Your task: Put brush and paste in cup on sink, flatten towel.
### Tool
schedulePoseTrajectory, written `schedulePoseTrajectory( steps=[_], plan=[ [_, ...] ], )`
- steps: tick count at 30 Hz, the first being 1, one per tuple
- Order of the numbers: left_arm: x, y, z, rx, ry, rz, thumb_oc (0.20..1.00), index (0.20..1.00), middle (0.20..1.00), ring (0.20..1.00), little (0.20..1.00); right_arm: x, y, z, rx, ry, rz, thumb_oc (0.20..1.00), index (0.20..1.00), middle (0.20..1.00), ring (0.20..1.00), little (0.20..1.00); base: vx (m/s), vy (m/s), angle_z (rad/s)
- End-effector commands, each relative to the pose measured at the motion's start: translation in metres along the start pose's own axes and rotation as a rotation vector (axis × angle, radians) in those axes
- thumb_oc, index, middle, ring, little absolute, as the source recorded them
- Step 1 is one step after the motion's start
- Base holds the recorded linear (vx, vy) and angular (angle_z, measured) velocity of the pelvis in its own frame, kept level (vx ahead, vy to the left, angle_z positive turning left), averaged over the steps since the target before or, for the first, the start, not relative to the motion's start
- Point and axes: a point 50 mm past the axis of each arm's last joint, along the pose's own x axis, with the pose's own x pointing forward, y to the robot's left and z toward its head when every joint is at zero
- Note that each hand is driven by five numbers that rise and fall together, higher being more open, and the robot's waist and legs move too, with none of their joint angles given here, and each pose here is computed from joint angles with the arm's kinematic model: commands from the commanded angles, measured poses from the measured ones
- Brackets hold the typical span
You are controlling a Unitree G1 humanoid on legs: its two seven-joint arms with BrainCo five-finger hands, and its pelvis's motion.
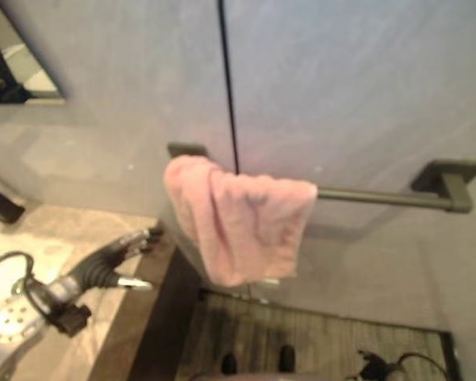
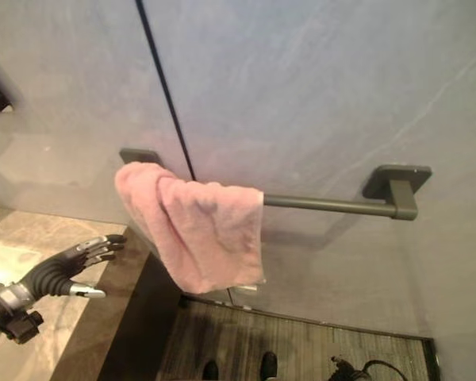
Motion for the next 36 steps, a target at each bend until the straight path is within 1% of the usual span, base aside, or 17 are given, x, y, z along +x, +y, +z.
schedulePoseTrajectory(
  steps=[1,3,7,11,12,19,27,29,33,36],
  plan=[
    [0.008,0.012,0.021,0.097,-0.116,0.052,1.0,1.0,1.0,1.0,1.0,0.002,0.003,0.008,0.051,-0.019,-0.003,1.0,1.0,1.0,1.0,1.0,0.01,0.025,-0.1],
    [0.011,0.012,0.021,0.085,-0.126,0.056,1.0,1.0,1.0,1.0,1.0,0.001,0.003,0.007,0.063,-0.021,-0.005,1.0,1.0,1.0,1.0,1.0,0.01,0.046,-0.15],
    [0.014,0.018,0.022,0.134,-0.131,0.088,1.0,1.0,1.0,1.0,1.0,0.0,0.005,0.001,0.09,-0.013,-0.002,1.0,1.0,1.0,1.0,1.0,0.02,0.054,-0.15],
    [0.015,0.026,0.022,0.164,-0.136,0.136,1.0,1.0,1.0,1.0,1.0,-0.001,0.009,-0.004,0.107,0.006,0.002,1.0,1.0,1.0,1.0,1.0,0.02,0.055,-0.08],
    [0.017,0.033,0.023,0.178,-0.148,0.179,1.0,1.0,1.0,1.0,1.0,-0.002,0.012,-0.006,0.112,0.012,0.013,1.0,1.0,1.0,1.0,1.0,0.01,0.063,-0.08],
    [0.023,0.039,0.013,0.11,-0.144,0.224,1.0,1.0,1.0,1.0,1.0,-0.003,0.014,-0.009,0.12,0.021,0.023,1.0,1.0,1.0,1.0,1.0,0.02,0.047,-0.22],
    [0.031,0.038,0.006,0.049,-0.136,0.206,1.0,1.0,1.0,1.0,1.0,-0.004,0.017,-0.016,0.132,0.035,0.031,1.0,1.0,1.0,1.0,1.0,0.03,0.026,-0.07],
    [0.035,0.035,0.01,0.041,-0.148,0.161,1.0,1.0,1.0,1.0,1.0,-0.005,0.019,-0.017,0.127,0.039,0.038,1.0,1.0,1.0,1.0,1.0,0.04,0.033,-0.07],
    [0.029,0.035,0.02,0.048,-0.154,0.098,1.0,1.0,1.0,1.0,1.0,-0.006,0.02,-0.021,0.125,0.049,0.049,1.0,1.0,1.0,1.0,1.0,0.04,0.011,-0.14],
    [0.025,0.037,0.024,0.051,-0.16,0.09,1.0,1.0,1.0,1.0,1.0,-0.006,0.021,-0.023,0.127,0.053,0.051,1.0,1.0,1.0,1.0,1.0,0.02,0.002,-0.1]
  ],
)
